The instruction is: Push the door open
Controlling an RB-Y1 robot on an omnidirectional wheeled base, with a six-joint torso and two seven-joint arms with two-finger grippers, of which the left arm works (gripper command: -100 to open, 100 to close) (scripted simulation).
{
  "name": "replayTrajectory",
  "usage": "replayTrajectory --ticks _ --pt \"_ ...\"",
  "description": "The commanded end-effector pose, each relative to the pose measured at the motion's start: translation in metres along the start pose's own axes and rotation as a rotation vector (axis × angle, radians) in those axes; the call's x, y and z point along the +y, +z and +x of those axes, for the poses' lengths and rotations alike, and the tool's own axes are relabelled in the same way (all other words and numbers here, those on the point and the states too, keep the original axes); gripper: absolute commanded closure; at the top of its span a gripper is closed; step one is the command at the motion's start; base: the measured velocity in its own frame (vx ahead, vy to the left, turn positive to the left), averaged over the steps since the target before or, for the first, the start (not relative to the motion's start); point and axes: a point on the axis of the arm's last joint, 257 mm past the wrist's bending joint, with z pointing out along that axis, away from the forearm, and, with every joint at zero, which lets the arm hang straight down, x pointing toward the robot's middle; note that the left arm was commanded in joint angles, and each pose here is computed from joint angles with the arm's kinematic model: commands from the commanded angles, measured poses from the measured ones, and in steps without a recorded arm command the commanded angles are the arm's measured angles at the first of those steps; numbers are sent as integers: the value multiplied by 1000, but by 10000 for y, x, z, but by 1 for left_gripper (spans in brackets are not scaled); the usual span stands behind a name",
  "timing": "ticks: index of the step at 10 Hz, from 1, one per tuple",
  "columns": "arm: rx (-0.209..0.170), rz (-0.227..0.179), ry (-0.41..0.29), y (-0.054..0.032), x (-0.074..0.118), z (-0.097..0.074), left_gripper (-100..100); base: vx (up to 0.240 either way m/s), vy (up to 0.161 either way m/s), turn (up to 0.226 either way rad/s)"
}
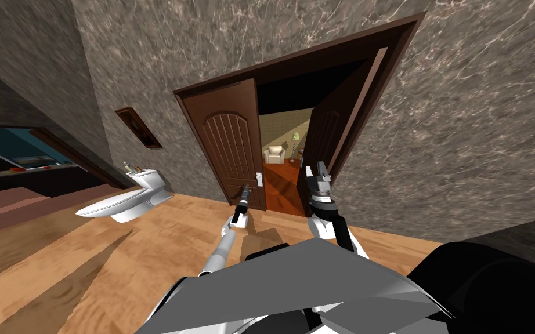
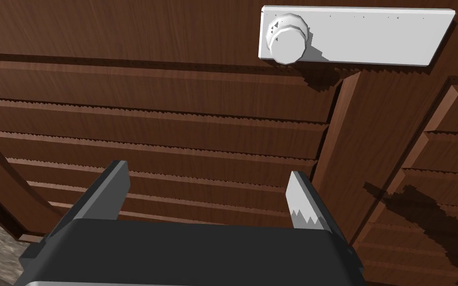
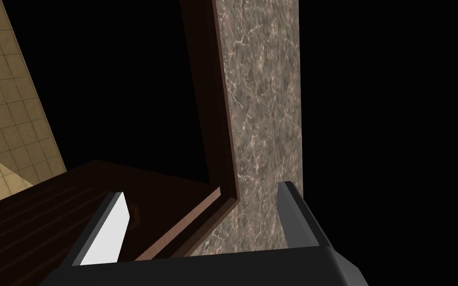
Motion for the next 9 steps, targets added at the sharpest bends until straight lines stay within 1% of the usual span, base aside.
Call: replayTrajectory --ticks 1,5,7,9 --pt "9 -21 -9 33 70 67 -100 60 44 -62" --pt "31 -68 -31 109 227 228 -100 77 54 -61" --pt "51 -107 -49 160 348 384 -100 93 70 -85" --pt "60 -124 -57 179 398 458 -100 78 71 -57"
